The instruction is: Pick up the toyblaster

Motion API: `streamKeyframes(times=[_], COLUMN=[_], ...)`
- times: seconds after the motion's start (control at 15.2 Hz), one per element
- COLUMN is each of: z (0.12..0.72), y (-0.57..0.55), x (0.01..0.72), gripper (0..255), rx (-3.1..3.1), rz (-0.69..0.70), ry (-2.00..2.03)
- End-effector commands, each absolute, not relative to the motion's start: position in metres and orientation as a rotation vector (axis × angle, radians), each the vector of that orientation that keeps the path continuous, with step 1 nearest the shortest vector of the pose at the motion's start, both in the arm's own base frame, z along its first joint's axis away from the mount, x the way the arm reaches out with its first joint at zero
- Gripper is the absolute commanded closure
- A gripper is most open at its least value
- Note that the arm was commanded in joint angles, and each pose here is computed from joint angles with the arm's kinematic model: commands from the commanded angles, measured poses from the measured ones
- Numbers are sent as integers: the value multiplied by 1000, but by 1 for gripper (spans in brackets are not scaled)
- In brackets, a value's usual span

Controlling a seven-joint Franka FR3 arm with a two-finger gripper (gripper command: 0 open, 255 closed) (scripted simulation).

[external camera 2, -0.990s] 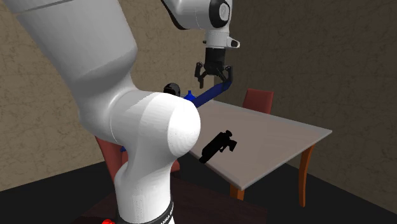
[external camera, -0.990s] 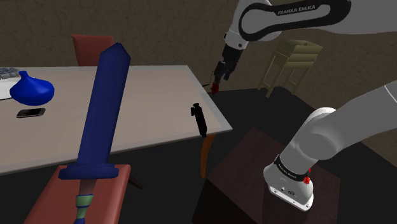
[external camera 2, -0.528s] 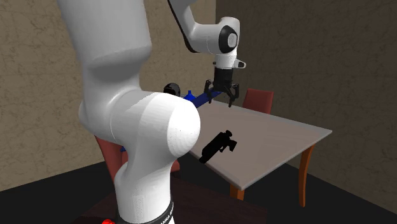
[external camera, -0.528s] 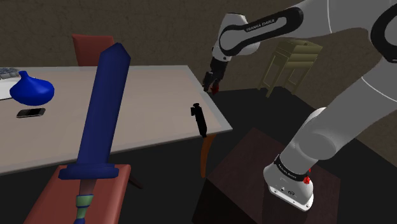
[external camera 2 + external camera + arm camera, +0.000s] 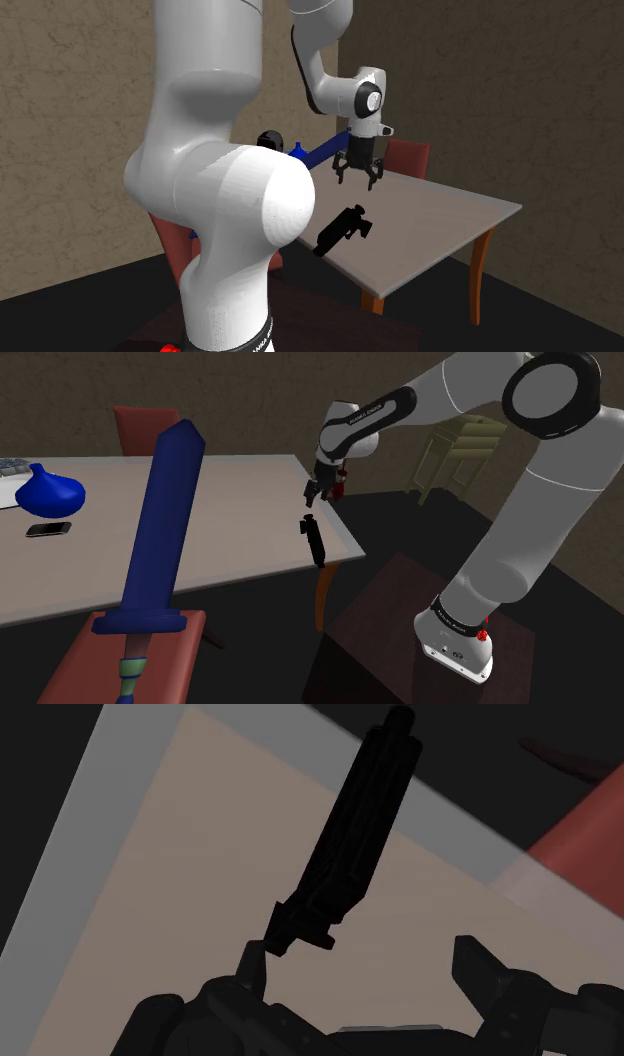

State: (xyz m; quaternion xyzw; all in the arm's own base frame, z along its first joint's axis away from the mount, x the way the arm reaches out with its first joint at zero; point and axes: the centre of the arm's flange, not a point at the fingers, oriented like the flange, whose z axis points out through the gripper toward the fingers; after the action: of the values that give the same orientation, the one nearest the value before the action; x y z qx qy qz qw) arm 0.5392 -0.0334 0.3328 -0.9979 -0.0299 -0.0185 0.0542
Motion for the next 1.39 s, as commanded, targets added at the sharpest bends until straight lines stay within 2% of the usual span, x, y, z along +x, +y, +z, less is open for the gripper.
streamKeyframes(times=[0.0,0.2,0.79,0.86,1.32], z=[309,280,240,240,240], y=[-38,-43,-43,-43,-42], x=[556,578,578,577,577], gripper=[0,0,0,255,255], rx=[-3029,-3027,-3027,-3027,-3027], rz=[-50,-41,-41,-41,-41], ry=[-90,-90,-90,-90,-90])
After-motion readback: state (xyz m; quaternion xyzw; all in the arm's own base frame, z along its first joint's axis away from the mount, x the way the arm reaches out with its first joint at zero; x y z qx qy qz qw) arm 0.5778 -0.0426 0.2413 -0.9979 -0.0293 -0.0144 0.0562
